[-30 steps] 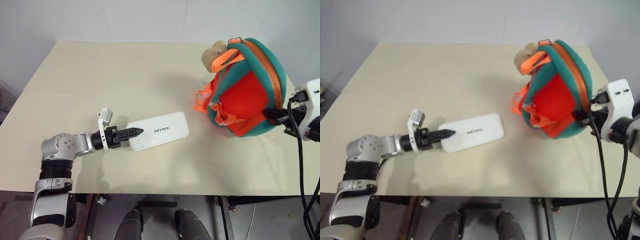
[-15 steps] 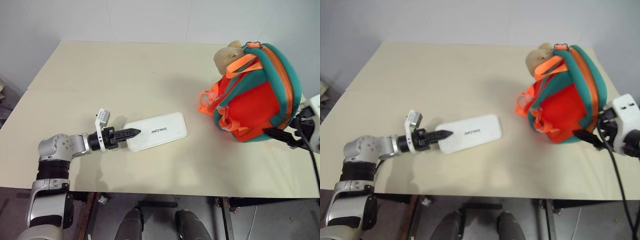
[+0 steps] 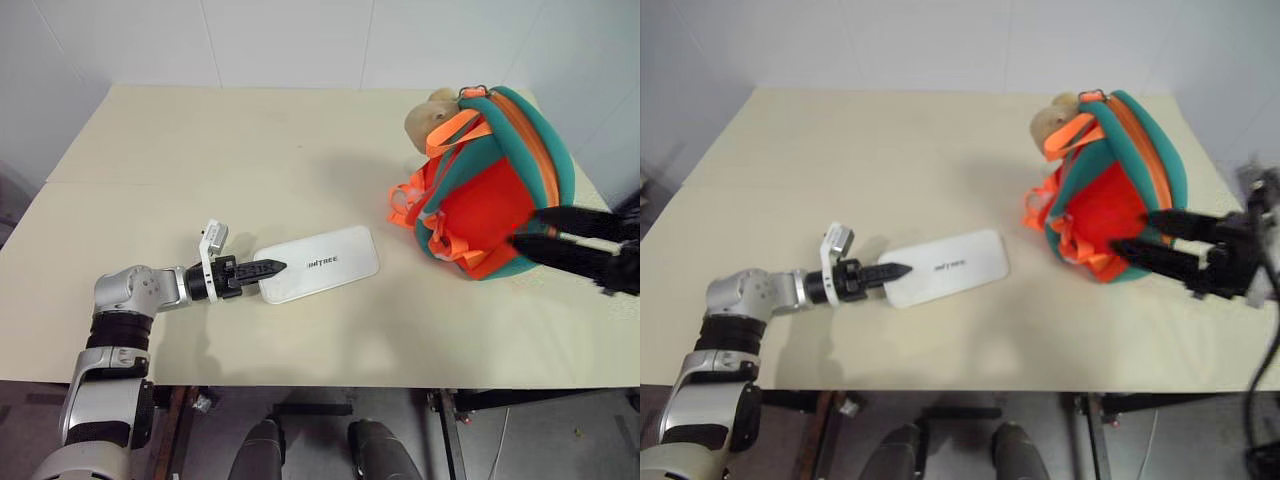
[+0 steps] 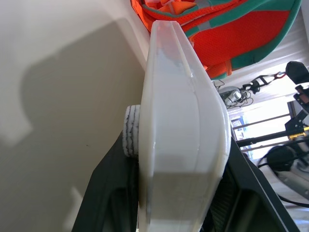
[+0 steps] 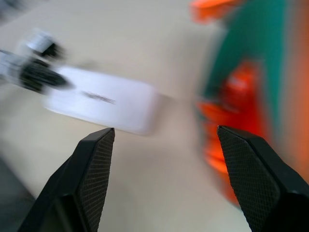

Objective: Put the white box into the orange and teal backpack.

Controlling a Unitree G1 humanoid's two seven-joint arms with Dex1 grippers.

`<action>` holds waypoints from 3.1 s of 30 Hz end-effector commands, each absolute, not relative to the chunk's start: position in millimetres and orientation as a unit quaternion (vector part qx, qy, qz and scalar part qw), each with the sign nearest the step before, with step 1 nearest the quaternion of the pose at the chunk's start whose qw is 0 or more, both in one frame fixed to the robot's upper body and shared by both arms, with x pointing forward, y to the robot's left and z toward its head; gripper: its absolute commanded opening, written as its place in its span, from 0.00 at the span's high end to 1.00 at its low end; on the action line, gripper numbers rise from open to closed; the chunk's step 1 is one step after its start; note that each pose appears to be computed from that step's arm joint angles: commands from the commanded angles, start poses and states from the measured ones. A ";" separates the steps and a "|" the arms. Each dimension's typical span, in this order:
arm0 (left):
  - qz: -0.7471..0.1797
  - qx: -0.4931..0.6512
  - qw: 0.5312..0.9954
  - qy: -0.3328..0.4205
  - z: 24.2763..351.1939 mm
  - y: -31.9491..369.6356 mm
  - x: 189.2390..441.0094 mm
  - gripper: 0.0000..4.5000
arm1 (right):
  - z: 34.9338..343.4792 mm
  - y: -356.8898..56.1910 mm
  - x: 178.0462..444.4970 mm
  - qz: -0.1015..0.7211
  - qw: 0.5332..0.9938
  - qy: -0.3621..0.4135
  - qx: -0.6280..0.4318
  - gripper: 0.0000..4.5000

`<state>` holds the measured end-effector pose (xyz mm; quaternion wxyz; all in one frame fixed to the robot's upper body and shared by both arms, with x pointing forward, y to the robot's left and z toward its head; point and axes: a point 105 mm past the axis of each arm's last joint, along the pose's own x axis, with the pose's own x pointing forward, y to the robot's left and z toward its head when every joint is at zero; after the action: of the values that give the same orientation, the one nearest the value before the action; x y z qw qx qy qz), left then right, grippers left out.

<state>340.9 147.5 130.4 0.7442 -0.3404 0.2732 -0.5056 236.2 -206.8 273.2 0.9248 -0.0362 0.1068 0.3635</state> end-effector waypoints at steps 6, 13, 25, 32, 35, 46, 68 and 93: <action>-0.486 -0.337 0.764 0.257 139.5 167.5 330.8 0.67 | 243.3 -207.3 319.5 0.212 0.970 0.109 -0.044 0.20; -0.467 -0.342 0.779 0.242 143.7 177.4 321.7 0.67 | 240.1 -205.8 386.8 0.148 0.986 0.062 -0.034 0.20; -0.447 -0.346 0.794 0.223 147.8 186.2 311.0 0.67 | 246.8 -169.9 404.7 0.122 0.992 0.014 0.003 0.20; -0.436 -0.348 0.798 0.228 143.1 189.6 307.4 0.67 | 246.5 -148.1 377.1 0.146 0.989 0.025 -0.006 0.20; -0.436 -0.348 0.798 0.228 143.1 188.4 308.1 0.67 | 246.2 -147.6 372.6 0.126 0.992 0.027 0.009 0.08; -0.443 -0.346 0.795 0.228 146.3 184.5 310.2 0.67 | 232.4 -140.1 393.7 -0.008 1.000 -0.002 -0.008 0.01; -0.447 -0.345 0.794 0.227 148.6 180.1 311.7 0.67 | 246.2 -134.3 464.1 -0.097 0.992 -0.084 -0.016 0.01; -0.396 -0.316 0.832 0.224 146.6 226.4 315.7 0.67 | 305.3 -56.7 361.8 0.436 0.890 -0.104 0.088 0.81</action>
<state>316.5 212.9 147.8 0.8184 -0.3282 0.2239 -0.4151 396.1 -73.9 282.9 0.9306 0.0981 -0.0905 0.3409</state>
